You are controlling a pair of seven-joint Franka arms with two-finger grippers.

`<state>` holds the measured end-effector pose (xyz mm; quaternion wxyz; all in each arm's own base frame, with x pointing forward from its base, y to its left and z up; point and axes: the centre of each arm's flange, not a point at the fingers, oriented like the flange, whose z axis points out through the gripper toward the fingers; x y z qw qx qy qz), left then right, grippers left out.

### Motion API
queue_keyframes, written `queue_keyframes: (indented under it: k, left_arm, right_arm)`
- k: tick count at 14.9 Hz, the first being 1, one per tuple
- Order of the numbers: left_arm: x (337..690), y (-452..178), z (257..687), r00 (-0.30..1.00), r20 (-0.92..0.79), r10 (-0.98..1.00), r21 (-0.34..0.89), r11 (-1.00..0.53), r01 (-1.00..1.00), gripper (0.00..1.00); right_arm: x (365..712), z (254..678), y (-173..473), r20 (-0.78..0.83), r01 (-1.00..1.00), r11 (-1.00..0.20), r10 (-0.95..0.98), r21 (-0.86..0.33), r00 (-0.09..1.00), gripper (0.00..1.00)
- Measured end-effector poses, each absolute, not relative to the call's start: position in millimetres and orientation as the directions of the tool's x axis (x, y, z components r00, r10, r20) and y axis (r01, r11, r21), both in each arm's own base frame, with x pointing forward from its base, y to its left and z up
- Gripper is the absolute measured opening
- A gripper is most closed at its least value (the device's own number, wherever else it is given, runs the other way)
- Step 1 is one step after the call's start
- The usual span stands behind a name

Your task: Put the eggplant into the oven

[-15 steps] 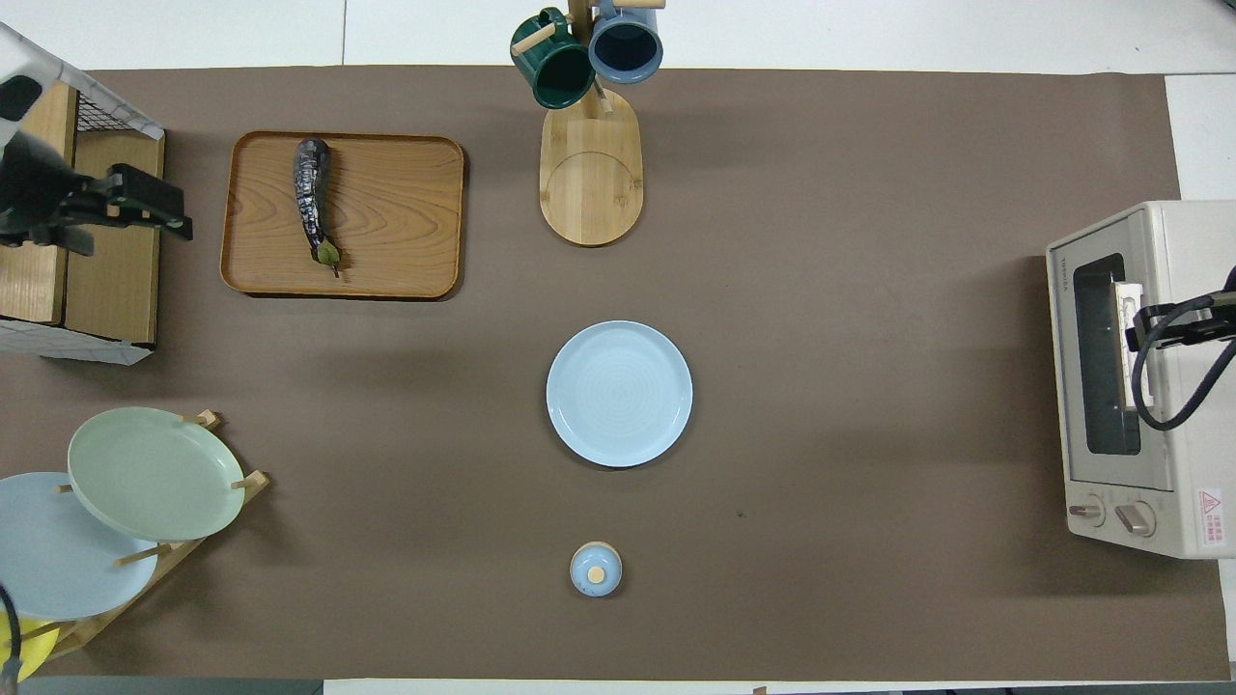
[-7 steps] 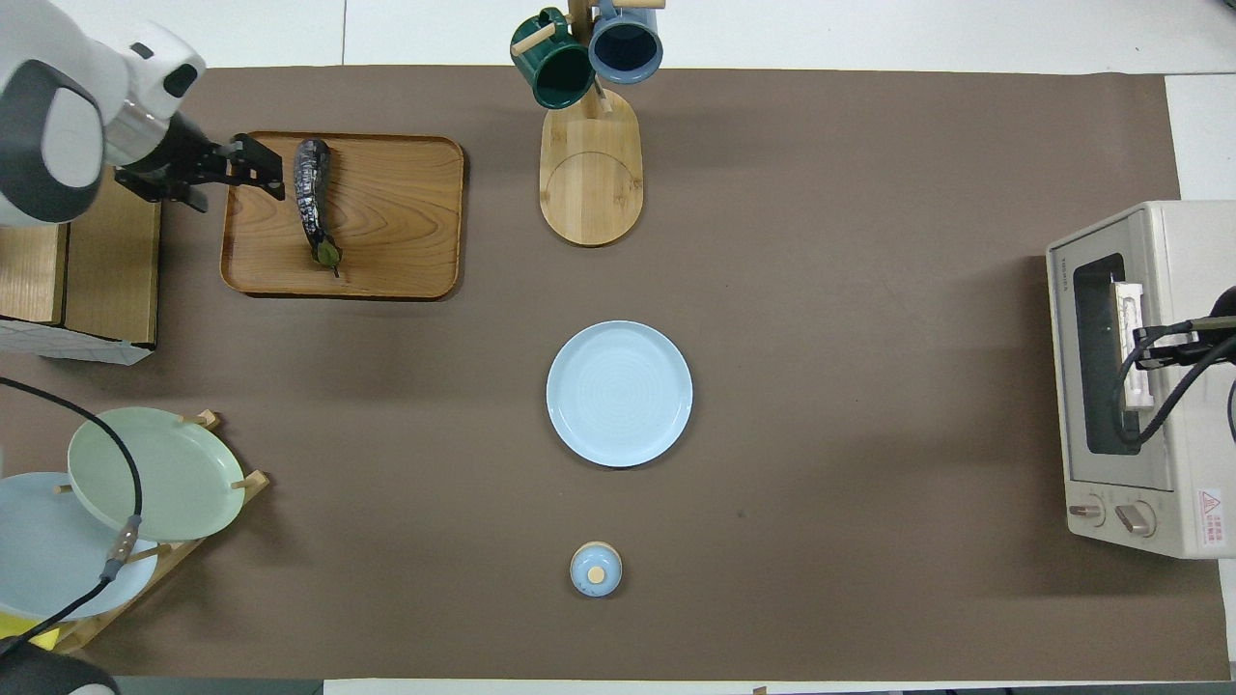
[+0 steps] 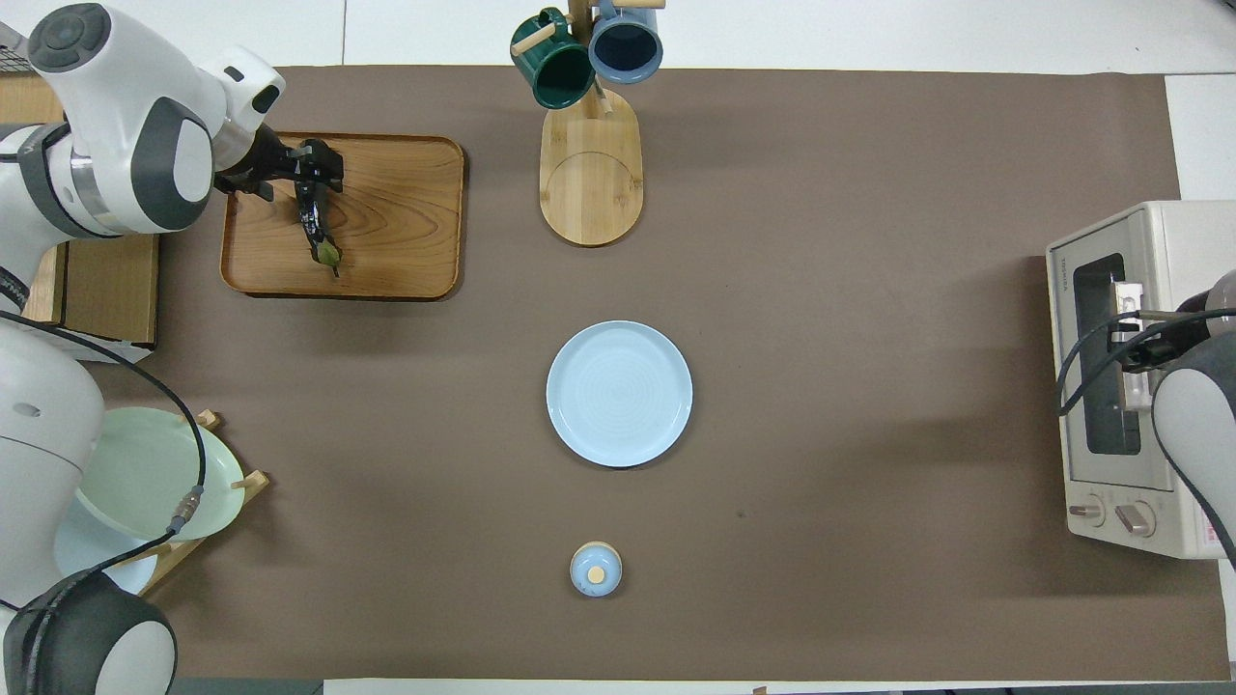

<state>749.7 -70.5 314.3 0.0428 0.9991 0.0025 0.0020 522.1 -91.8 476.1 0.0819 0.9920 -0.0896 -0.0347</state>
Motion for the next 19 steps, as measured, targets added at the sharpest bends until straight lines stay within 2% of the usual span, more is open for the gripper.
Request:
queue_keyframes:
  k: [5,7,8,9,13,16,19]
  left_arm:
    - [750,-68,313,1.0,0.008,-0.008,0.055,-0.998,-0.008,0.98]
    - [750,-68,313,1.0,0.011,-0.012,0.052,-0.999,-0.012,0.85]
    - [750,-70,313,1.0,0.012,-0.014,0.052,-0.999,-0.014,0.85]
    - [750,-72,313,1.0,0.012,-0.017,0.052,-0.998,-0.017,0.8]
    - [750,-78,314,1.0,0.014,-0.024,0.054,-0.998,-0.025,0.33]
    - [751,-82,319,0.999,0.023,-0.029,0.056,-0.998,-0.03,0.33]
    - [749,-90,348,0.999,0.042,-0.024,0.084,-0.996,-0.028,0.33]
  right_arm:
    - [521,469,-97,-0.042,-0.18,-0.969,-0.189,0.167,0.981,0.01]
    - [521,467,-93,-0.043,-0.175,-0.971,-0.185,0.162,0.982,0.01]
    - [522,465,-86,-0.045,-0.169,-0.974,-0.178,0.148,0.983,0.01]
    - [522,460,-73,-0.047,-0.161,-0.98,-0.167,0.121,0.985,0.01]
    - [525,413,-16,-0.027,-0.139,-0.988,-0.141,0.065,0.99,0.01]
    - [533,373,2,-0.003,-0.133,-0.99,-0.134,0.047,0.991,0.01]
    - [534,341,11,0.001,-0.128,-0.991,-0.128,0.033,0.992,0.01]
